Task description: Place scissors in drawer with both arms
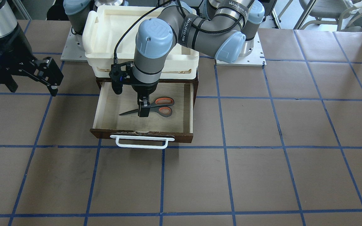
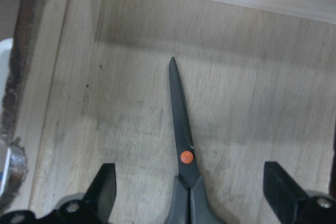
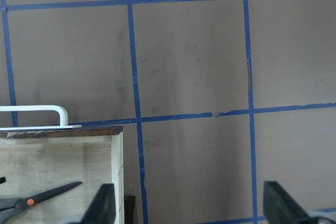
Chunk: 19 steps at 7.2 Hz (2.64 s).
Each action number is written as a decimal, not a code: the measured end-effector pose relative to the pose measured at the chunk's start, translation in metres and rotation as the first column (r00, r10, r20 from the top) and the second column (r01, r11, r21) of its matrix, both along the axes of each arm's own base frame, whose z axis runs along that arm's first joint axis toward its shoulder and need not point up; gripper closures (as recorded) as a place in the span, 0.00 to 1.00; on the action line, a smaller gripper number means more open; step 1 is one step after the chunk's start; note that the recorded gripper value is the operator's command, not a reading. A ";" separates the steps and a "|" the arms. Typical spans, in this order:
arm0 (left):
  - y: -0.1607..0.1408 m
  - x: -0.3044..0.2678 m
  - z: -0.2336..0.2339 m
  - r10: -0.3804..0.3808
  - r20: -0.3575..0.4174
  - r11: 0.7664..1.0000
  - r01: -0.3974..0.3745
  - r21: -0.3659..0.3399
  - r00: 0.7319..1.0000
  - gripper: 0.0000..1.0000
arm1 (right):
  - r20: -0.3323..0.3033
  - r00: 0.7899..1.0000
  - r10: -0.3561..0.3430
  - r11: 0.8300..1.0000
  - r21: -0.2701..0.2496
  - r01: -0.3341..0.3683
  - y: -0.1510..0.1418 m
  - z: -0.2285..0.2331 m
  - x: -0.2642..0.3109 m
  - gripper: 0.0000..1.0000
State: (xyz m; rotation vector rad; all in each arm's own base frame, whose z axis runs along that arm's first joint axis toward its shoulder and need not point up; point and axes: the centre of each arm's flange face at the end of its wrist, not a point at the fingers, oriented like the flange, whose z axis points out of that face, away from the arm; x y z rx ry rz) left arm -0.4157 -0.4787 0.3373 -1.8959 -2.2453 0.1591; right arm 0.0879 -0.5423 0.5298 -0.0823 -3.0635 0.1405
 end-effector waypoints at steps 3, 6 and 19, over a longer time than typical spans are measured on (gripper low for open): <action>-0.022 0.037 0.048 0.066 -0.033 0.996 -0.068 -0.063 0.997 0.00 | 0.000 1.000 0.001 1.000 -0.002 -0.001 0.000 0.001 0.001 0.00; -0.027 0.107 0.095 0.151 -0.015 0.988 -0.151 -0.033 0.988 0.00 | 0.004 1.000 0.001 1.000 -0.005 -0.001 0.002 0.003 0.001 0.00; 0.005 0.327 0.151 0.902 0.307 0.291 -0.953 0.083 0.302 0.00 | 0.101 0.995 0.023 0.996 0.084 -0.032 0.029 0.005 0.032 0.00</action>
